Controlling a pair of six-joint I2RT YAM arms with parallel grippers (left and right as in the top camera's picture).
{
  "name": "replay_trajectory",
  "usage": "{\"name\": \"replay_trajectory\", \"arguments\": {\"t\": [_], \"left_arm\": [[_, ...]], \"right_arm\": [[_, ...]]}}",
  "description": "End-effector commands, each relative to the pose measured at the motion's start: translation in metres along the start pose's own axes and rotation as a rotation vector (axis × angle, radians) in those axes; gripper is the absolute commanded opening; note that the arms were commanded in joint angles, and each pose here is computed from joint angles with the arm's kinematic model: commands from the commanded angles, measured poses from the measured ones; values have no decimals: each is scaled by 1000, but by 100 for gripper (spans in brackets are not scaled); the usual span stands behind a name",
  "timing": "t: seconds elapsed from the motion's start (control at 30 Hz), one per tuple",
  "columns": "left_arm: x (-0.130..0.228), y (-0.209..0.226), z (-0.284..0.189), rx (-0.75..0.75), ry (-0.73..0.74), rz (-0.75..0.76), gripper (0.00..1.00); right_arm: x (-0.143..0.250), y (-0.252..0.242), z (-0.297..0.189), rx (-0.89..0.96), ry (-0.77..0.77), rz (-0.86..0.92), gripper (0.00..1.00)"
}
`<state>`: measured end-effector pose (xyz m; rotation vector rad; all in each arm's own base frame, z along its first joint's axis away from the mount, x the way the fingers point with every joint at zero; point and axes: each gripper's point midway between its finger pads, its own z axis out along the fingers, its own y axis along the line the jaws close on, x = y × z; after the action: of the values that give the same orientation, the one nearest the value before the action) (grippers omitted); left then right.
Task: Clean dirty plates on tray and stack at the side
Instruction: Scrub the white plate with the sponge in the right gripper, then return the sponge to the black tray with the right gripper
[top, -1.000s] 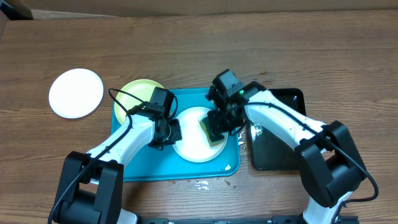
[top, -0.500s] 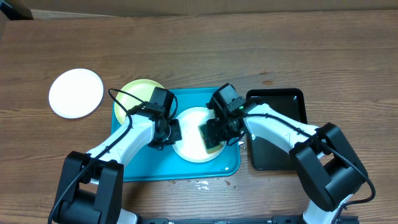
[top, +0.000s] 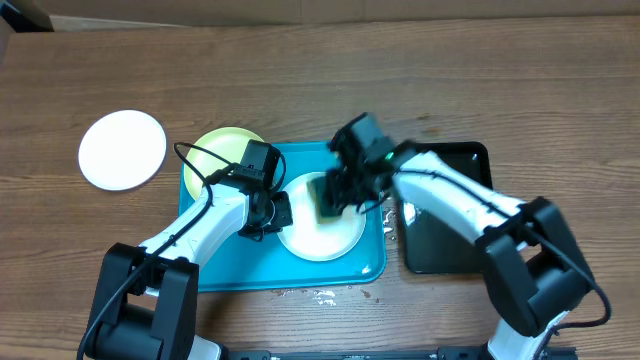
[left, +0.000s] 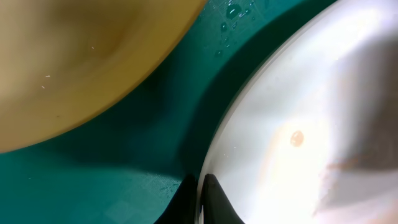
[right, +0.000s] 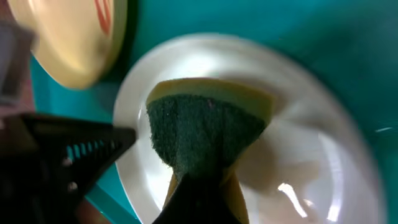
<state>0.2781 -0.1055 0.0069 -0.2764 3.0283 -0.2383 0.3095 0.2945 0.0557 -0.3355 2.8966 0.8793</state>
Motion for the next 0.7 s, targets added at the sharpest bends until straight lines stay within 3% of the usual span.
{"name": "replay_trajectory", "arguments": {"t": [0.0,0.17,0.37,0.67], "left_arm": [[3,3,3,-13,8,25,4],[4,3,3,-14,11,42,4],[-2,6,-2,-44,-3,42,4],[-27,13,-48,-138,-119,46,4]], "right_arm": [[-26,11,-49,-60,-80,-55,4],[-21,-27,-94,29,-92,13,4],[9,-128,-148,354,-61,265,4],[49,-205,-154,593,-30,448,4]]}}
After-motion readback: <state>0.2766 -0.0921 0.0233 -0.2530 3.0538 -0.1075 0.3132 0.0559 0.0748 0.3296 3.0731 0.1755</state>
